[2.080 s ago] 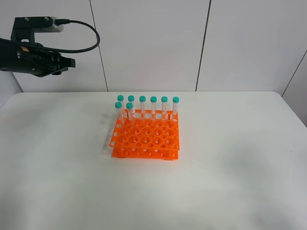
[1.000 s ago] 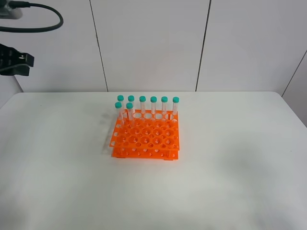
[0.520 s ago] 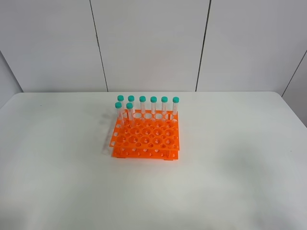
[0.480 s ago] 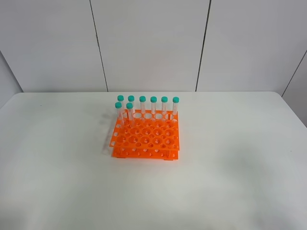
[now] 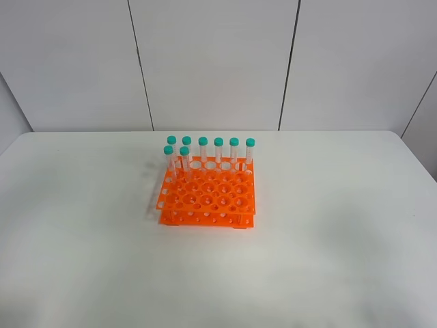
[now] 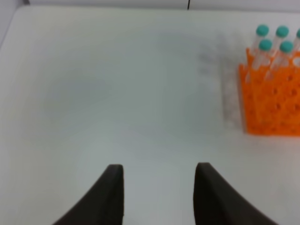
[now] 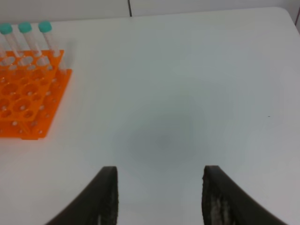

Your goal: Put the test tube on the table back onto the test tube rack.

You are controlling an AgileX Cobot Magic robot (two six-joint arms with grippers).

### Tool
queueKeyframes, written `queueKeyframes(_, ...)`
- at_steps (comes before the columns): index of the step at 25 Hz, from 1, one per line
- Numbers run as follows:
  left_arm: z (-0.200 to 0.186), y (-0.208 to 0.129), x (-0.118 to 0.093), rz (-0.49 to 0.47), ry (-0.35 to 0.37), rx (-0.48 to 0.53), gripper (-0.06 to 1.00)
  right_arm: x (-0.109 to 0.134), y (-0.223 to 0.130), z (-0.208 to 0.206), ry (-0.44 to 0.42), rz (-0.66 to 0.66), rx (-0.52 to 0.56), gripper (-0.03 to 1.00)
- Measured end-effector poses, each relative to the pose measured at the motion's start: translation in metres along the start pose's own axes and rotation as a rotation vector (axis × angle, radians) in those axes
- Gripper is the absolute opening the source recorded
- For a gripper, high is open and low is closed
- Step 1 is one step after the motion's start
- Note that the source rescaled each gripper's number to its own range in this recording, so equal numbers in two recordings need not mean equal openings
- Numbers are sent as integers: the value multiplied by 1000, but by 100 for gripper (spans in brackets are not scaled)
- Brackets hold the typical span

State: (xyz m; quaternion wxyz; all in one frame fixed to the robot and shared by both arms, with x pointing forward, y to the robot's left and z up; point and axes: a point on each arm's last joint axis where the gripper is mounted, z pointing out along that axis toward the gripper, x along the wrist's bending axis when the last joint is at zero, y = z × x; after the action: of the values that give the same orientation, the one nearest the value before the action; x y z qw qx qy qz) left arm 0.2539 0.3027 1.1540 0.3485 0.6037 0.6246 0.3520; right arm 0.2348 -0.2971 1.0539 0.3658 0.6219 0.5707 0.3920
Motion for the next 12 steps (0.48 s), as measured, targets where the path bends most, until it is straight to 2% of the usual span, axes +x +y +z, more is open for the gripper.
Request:
queueKeyframes(6, 2, -40, 1, -6, 3, 33, 66, 0, 0, 0, 0, 0, 0, 100)
queueKeyframes(12, 7, -62, 1, -9, 3, 37, 66, 0, 0, 0, 0, 0, 0, 100)
